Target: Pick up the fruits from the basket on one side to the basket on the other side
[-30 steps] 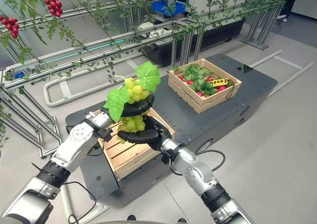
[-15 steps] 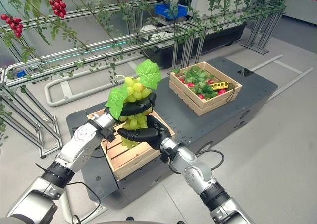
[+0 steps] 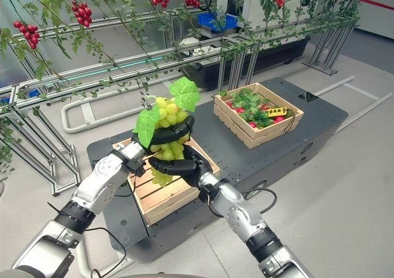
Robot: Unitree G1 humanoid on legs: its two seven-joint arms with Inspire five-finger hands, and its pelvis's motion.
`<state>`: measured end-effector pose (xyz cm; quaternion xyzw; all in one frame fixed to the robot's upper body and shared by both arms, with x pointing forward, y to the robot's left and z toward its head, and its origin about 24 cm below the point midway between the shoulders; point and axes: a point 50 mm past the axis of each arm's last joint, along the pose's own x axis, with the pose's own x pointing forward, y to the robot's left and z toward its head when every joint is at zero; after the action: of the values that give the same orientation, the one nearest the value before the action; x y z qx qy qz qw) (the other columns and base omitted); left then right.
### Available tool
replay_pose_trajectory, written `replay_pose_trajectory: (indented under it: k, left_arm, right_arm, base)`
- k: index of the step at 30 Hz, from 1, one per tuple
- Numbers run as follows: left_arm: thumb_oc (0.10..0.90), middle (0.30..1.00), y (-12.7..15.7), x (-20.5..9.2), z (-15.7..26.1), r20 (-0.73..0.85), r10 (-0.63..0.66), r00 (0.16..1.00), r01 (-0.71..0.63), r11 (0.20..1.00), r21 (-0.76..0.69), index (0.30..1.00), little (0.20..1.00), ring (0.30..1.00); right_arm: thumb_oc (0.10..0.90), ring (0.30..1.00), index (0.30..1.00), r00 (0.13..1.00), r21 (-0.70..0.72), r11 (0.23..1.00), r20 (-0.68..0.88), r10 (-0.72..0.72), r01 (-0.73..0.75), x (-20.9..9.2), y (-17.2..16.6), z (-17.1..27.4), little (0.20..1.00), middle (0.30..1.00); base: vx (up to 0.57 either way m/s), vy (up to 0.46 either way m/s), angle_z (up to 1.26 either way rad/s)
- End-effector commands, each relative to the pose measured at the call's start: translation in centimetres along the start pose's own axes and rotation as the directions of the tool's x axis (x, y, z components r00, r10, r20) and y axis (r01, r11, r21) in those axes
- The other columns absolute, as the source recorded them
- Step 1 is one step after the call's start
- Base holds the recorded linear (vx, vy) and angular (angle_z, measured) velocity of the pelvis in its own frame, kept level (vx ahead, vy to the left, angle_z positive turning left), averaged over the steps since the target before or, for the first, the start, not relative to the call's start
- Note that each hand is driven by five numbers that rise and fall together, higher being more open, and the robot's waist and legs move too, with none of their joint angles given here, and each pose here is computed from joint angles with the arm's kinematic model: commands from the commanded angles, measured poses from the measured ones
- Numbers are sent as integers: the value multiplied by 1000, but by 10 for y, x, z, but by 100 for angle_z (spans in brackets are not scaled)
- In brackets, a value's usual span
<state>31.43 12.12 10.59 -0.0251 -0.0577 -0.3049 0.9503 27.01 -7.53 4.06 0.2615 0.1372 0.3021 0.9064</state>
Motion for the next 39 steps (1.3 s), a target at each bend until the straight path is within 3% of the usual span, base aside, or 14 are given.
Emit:
replay_pose_trajectory:
  k: [1,4,5,6,14,24,31,39]
  left_arm:
    - [400,300,-11,28,25,145,-37,989,45,998,-52,300,300,300]
    - [400,300,-10,27,23,132,-28,991,35,998,-57,300,300,300]
    - [576,564,-10,27,19,105,-16,994,23,998,-66,564,564,564]
    - [800,900,-9,27,17,90,-3,996,9,998,-67,900,900,900]
    - [800,900,-2,25,5,-5,31,1000,-31,998,47,900,900,900]
    - [800,900,-5,23,11,-101,-147,984,169,945,281,900,900,900]
    - [800,900,-11,22,38,17,-230,973,216,933,287,900,900,900]
    - [800,900,-39,13,88,281,-382,880,328,918,221,900,900,900]
  right_arm:
    - [400,300,300,877,32,947,390,283,-320,32,71,75,300,300]
    - [400,300,300,877,39,950,395,271,-311,31,70,75,300,300]
    - [400,300,300,878,36,951,398,267,-306,31,69,75,300,300]
    - [400,300,300,878,36,952,398,266,-304,31,69,75,300,300]
    - [400,300,300,880,38,959,409,242,-282,30,66,76,300,300]
    - [400,300,300,876,13,967,427,226,-255,24,60,82,300,300]
    - [400,300,300,877,9,972,433,208,-234,20,53,82,300,300]
    - [400,300,300,884,-5,980,431,184,-201,15,48,81,300,300]
  base:
    - [0,0,0]
    - [0,0,0]
    - [0,0,0]
    - [0,0,0]
    - [0,0,0]
    - [0,0,0]
    - [0,0,0]
    - [0,0,0]
